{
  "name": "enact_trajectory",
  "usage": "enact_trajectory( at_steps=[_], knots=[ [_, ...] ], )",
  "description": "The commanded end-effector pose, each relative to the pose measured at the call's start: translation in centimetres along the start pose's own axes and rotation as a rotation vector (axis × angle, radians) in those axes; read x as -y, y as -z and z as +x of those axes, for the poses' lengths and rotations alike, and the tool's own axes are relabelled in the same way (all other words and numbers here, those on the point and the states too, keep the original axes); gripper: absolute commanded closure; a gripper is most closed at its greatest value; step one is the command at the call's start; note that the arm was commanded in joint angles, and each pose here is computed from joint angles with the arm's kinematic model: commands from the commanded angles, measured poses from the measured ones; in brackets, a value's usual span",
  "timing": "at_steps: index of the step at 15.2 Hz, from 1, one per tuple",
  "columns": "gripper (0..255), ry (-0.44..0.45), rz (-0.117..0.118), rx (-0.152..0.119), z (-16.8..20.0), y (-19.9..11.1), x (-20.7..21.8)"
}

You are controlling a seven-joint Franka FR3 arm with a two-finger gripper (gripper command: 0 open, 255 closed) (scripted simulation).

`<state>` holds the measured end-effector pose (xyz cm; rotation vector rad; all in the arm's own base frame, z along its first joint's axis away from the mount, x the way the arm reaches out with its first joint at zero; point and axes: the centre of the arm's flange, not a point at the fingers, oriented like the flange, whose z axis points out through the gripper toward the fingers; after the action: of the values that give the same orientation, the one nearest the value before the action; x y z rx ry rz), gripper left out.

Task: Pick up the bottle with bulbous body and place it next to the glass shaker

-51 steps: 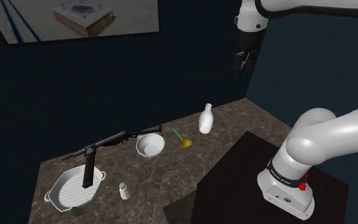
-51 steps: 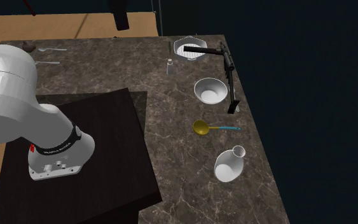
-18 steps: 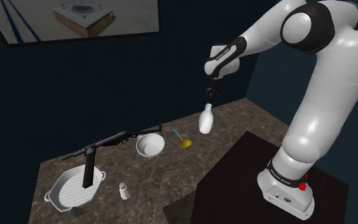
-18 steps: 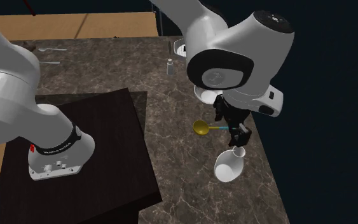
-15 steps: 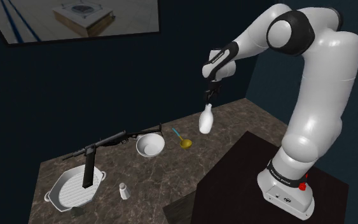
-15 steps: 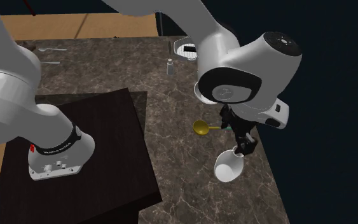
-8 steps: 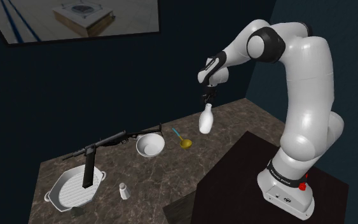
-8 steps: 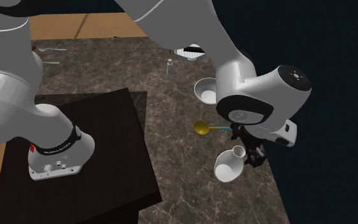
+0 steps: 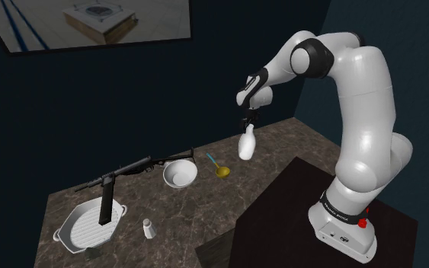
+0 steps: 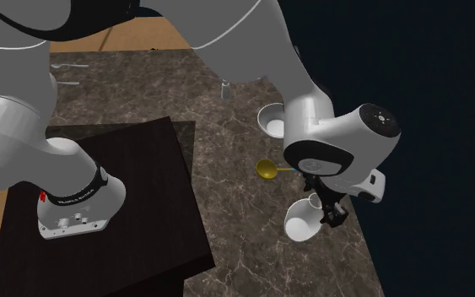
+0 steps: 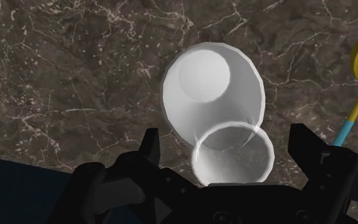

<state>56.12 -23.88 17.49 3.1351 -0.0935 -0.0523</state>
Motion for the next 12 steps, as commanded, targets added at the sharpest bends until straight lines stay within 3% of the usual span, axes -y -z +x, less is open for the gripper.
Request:
enact_trajectory(
  at_steps=[1,5,6,12],
  knots=[
    [0,0.000,0.000,0.000,0.02,-0.15,0.00],
    [0,0.000,0.000,0.000,0.01,-0.14,0.00],
    [255,0.000,0.000,0.000,0.01,-0.14,0.00],
    [255,0.000,0.000,0.000,0.01,-0.14,0.00]
  ],
)
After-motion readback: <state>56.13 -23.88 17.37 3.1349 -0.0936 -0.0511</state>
